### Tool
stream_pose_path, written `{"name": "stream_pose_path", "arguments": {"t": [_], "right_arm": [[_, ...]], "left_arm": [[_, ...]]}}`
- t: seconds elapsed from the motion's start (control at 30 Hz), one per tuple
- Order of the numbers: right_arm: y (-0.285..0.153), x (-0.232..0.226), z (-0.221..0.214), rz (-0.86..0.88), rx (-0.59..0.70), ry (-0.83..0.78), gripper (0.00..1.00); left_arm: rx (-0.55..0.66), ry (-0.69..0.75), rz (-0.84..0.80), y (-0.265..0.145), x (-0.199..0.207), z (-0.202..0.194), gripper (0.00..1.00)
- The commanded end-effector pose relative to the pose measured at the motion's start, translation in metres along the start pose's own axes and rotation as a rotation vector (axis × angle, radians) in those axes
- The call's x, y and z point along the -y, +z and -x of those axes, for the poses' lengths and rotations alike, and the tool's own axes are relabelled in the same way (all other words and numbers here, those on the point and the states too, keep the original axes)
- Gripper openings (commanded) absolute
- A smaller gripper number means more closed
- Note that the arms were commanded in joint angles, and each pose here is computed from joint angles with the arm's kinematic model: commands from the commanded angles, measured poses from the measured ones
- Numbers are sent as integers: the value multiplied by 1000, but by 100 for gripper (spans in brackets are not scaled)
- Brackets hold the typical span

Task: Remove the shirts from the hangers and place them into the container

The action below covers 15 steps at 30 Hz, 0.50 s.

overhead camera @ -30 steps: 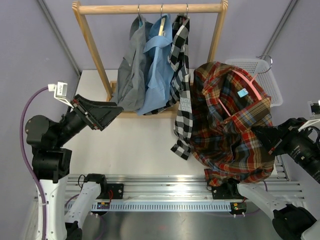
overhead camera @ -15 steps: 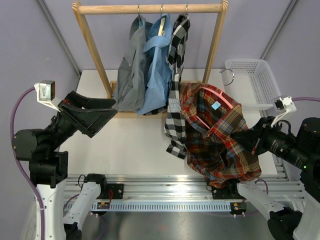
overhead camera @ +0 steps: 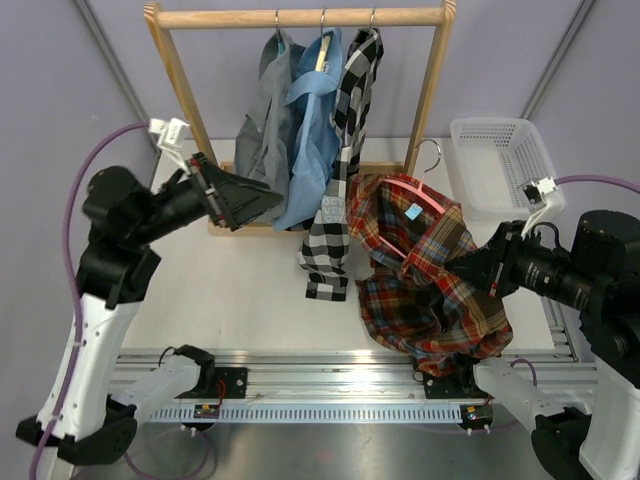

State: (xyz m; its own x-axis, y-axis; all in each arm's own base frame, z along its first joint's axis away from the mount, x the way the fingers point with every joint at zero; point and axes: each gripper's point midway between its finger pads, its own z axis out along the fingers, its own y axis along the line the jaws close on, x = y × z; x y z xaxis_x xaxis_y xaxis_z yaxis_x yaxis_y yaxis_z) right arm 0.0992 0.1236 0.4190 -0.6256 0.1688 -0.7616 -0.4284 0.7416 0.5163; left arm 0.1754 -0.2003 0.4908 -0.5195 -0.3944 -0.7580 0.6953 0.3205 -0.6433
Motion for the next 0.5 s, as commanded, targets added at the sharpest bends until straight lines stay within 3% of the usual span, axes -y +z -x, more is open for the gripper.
{"name": "stream_pose_path", "arguments": {"t": [0.0, 0.47], "right_arm": [[9, -22, 34, 119, 75, -81, 0], [39, -30, 62, 215, 67, -129, 0]], "left_arm": [[-72, 79, 87, 20, -19, -13, 99], [-104, 212, 195, 107, -18, -31, 99]]}}
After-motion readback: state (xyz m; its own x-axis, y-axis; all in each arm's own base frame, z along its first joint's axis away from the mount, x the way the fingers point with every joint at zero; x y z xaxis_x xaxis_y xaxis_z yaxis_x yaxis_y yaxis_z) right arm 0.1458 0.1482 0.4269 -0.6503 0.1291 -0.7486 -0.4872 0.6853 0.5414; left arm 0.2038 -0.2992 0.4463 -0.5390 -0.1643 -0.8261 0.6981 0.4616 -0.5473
